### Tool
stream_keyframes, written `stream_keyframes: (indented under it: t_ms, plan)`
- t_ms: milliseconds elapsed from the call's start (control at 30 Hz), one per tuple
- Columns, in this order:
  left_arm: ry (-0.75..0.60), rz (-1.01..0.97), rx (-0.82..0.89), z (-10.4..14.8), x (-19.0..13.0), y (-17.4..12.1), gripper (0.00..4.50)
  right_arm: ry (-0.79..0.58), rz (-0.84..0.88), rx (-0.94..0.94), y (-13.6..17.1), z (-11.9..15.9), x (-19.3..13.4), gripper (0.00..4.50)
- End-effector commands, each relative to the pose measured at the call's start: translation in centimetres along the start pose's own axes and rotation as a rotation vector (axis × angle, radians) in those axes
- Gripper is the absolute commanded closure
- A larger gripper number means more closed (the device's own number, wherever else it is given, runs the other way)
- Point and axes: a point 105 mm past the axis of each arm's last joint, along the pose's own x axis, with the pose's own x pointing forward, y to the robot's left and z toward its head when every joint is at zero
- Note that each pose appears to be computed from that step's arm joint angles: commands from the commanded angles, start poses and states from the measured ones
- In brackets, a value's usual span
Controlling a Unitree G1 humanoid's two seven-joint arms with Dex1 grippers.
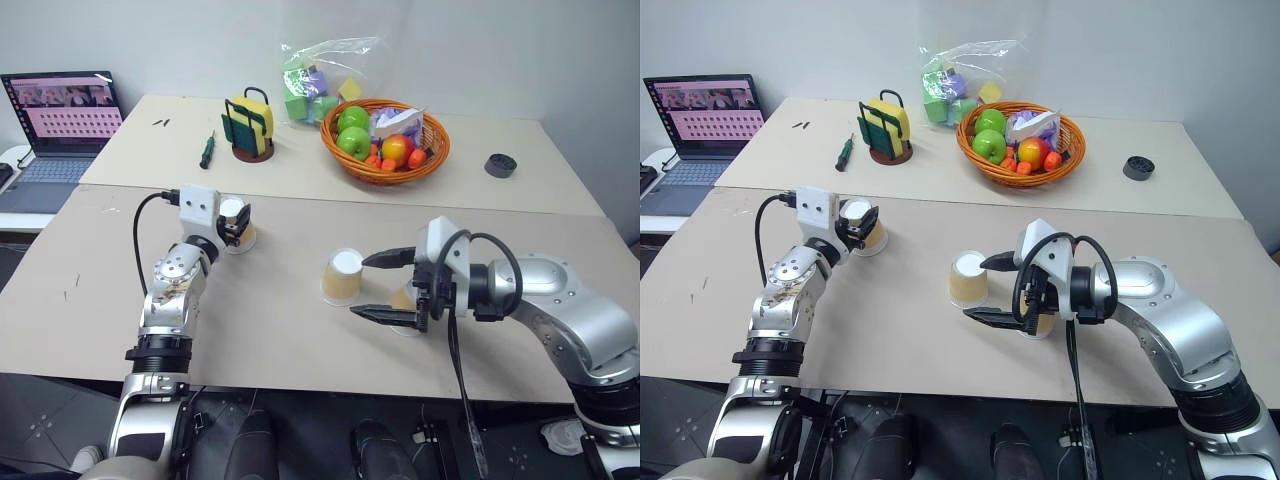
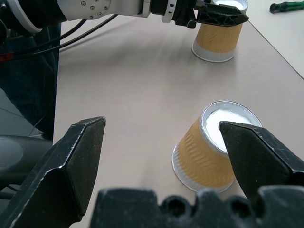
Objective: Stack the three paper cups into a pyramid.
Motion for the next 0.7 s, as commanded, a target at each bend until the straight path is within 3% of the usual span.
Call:
stream_keyframes:
  t_ms: [33,133,333,467,700]
  plan:
    - [-0.222,-0.172,0.005,5.7,-1.0,-2.4,2.07,-0.018,-0.019,-0.034,-0.1,0.7,-0.3,0.00]
    - [-0.238,-0.393,0.019,6.8,-2.6,-5.0,2.07,-0.010,-0.031,-0.035,-0.3,0.5,-0.4,0.00]
    - [-0.062,-0.750,0.085,4.3,-6.1,-7.3,2.07,-0.002,-0.058,-0.040,-0.9,0.4,-0.6,0.00]
    - [0.039,-0.846,0.137,2.0,-6.3,-8.1,2.07,-0.004,-0.069,-0.042,-0.9,0.5,-0.7,0.00]
    - [0.039,-0.933,0.188,0.0,-5.0,-11.5,2.07,-0.016,-0.088,-0.047,-0.8,1.0,-1.1,0.00]
